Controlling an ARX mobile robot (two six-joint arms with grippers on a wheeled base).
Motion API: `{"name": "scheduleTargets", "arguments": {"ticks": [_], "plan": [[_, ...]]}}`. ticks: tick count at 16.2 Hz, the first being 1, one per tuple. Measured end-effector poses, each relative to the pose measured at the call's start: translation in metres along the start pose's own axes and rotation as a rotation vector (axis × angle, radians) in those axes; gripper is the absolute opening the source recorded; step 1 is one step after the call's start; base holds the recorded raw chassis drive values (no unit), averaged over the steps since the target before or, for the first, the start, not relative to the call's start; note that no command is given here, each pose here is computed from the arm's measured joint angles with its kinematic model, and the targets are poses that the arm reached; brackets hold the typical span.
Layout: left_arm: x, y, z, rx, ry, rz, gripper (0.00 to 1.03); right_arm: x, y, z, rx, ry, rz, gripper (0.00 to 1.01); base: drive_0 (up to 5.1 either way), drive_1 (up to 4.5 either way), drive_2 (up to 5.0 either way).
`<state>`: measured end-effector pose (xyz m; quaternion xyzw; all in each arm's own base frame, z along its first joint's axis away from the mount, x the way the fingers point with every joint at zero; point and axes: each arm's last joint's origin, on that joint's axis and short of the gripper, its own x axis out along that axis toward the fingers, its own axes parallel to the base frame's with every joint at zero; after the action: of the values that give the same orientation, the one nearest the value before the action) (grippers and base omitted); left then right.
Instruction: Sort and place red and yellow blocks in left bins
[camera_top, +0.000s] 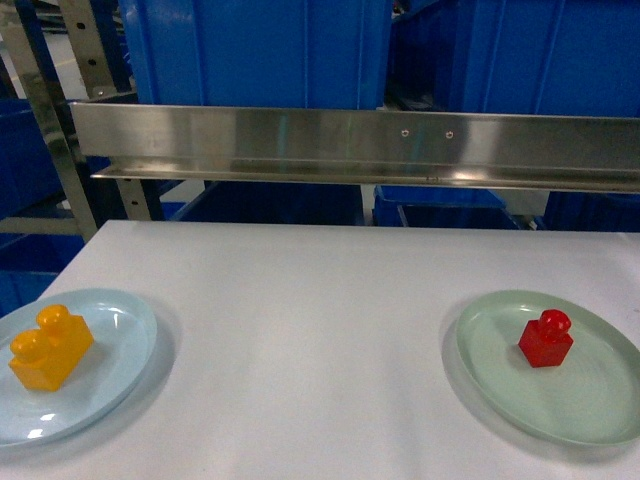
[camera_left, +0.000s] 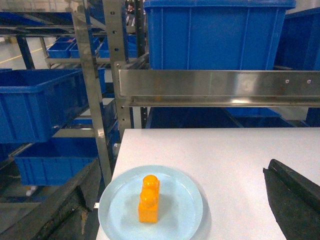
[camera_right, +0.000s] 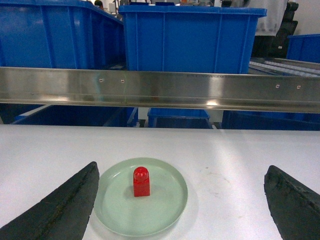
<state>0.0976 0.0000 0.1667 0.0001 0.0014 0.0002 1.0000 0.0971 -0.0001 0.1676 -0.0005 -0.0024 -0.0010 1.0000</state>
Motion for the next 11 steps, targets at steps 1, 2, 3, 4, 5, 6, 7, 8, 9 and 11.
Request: {"name": "scheduleTargets", "arguments": {"ticks": [1,2,3,4,5,6,7,8,9,11], "plan": [[0.0000,0.0000,0.0000,0.000,0.000,0.000,0.98,0.0000,0.0000,0.0000,0.000,0.000,0.000,0.98,0.0,0.00,0.0],[0.0000,0.0000,0.0000,0.000,0.000,0.000,0.98,0.0000,0.0000,0.0000,0.000,0.000,0.000,0.98,0.0,0.00,0.0],[0.0000,0.0000,0.0000,0.000,0.000,0.000,0.98,0.0000,0.0000,0.0000,0.000,0.000,0.000,0.98,0.0,0.00,0.0],[0.0000,0.0000,0.0000,0.000,0.000,0.000,0.98,0.0000,0.0000,0.0000,0.000,0.000,0.000,0.98,0.0,0.00,0.0],[0.0000,0.0000,0.0000,0.000,0.000,0.000,0.98,0.0000,0.0000,0.0000,0.000,0.000,0.000,0.98,0.0,0.00,0.0],[0.0000,0.0000,0.0000,0.000,0.000,0.000,0.98,0.0000,0.0000,0.0000,0.000,0.000,0.000,0.98,0.0,0.00,0.0],[0.0000,0.0000,0.0000,0.000,0.000,0.000,0.98,0.0000,0.0000,0.0000,0.000,0.000,0.000,0.98,0.0,0.00,0.0],[0.0000,0.0000,0.0000,0.000,0.000,0.000,0.98,0.0000,0.0000,0.0000,0.000,0.000,0.000,0.98,0.0,0.00,0.0],[0.0000,0.0000,0.0000,0.000,0.000,0.000,0.98,0.0000,0.0000,0.0000,0.000,0.000,0.000,0.98,0.0,0.00,0.0],[0.0000,0.0000,0.0000,0.000,0.000,0.000,0.98,0.0000,0.0000,0.0000,0.000,0.000,0.000,0.98,0.0,0.00,0.0]]}}
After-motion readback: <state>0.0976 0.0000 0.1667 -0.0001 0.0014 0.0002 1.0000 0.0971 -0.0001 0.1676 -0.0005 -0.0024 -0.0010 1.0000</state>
